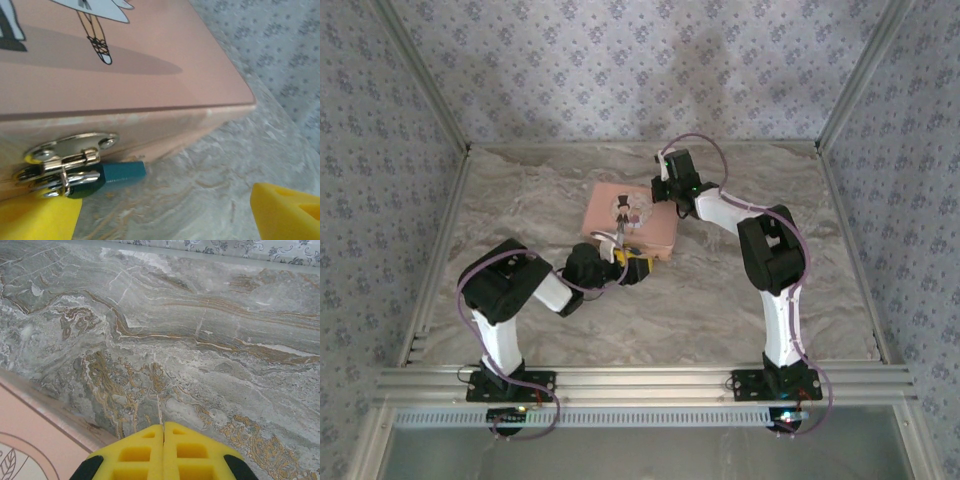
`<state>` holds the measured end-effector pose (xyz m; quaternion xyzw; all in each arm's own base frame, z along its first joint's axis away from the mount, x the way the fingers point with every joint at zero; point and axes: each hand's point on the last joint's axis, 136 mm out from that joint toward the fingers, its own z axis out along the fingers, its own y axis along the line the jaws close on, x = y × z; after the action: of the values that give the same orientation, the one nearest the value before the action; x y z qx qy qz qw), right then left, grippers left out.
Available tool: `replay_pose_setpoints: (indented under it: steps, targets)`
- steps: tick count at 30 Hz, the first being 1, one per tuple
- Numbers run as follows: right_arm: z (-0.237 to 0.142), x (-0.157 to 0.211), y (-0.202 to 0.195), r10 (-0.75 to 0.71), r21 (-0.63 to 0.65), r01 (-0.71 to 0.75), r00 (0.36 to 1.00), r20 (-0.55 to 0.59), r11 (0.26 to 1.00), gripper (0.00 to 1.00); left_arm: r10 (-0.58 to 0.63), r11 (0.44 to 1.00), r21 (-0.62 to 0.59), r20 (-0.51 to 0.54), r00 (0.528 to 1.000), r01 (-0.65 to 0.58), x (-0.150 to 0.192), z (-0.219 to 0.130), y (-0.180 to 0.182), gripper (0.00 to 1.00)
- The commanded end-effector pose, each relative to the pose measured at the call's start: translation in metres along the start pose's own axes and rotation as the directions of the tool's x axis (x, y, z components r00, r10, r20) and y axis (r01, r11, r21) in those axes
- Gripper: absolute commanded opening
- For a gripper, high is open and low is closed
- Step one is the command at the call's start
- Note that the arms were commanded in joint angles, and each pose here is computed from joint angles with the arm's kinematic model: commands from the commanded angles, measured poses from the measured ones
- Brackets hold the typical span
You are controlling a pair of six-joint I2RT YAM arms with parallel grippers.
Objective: Unlock a padlock with a key
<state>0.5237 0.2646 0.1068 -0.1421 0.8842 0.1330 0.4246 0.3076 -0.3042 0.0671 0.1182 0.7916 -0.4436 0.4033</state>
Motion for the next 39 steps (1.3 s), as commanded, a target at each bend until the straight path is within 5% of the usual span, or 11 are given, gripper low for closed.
replay_pose_setpoints:
  steps: [1,9,19,30,39]
  targets:
    - [-0.001,0.085,0.030,-0.051,-0.084,0.029,0.963,-0.265,0.996,0.00,0.084,0.996,-0.056,0.187,0.979,-0.075,-0.048,-0.004,-0.005,0.89]
    - [0.000,0.084,0.032,-0.053,-0.087,0.031,0.963,-0.263,0.996,0.00,0.041,0.999,0.020,0.170,0.985,-0.045,-0.047,-0.012,-0.008,0.80]
    - [-0.002,0.084,0.027,-0.044,-0.067,0.027,0.964,-0.263,0.997,0.00,0.018,0.998,-0.059,0.190,0.982,-0.006,-0.051,-0.033,0.013,0.86]
    - [-0.051,0.037,-0.022,0.075,0.108,-0.055,0.977,-0.198,0.993,0.00,-0.015,1.000,0.000,0.113,0.993,0.015,-0.041,-0.039,0.010,0.77]
    - [-0.090,0.063,-0.046,0.185,0.248,-0.131,0.960,-0.208,0.960,0.00,-0.012,0.999,-0.042,0.102,0.995,0.016,-0.041,-0.048,0.022,0.84]
